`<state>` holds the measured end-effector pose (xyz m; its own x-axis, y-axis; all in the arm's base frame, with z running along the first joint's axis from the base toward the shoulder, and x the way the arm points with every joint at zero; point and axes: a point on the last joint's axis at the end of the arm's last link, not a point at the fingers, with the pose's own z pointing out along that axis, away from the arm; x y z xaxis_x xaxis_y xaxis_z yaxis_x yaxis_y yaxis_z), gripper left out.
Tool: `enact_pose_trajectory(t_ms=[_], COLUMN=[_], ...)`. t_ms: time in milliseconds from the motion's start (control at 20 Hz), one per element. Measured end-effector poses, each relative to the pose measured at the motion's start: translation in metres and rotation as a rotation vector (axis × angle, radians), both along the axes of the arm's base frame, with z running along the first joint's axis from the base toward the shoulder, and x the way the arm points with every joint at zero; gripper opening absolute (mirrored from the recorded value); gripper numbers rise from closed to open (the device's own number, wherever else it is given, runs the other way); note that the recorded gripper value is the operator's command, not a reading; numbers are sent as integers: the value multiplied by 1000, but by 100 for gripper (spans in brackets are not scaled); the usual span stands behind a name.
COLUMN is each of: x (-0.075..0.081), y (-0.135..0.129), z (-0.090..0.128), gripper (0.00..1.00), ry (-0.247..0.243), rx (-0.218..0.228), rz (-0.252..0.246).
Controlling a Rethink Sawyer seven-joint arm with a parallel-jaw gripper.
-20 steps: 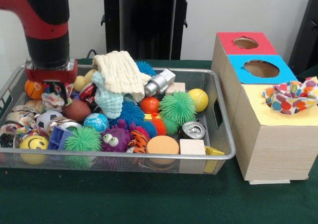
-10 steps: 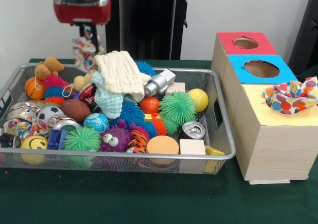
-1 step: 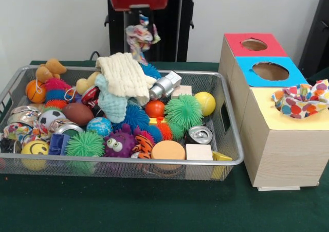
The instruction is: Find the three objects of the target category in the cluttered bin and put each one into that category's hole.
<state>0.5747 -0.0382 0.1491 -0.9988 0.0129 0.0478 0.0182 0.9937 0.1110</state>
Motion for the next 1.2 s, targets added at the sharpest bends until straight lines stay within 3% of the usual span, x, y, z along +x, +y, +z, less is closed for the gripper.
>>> enact_pose_trajectory(t_ms=[250,500,750,1200], x=[-13,-30,-47,-29], y=[42,81,116,181], z=[-29,-53,-70,-55], gripper=[0,0,0,0], ry=[-9,-27,9,58], rx=[56,75,101,131], rz=[-36,-79,-134,-227])
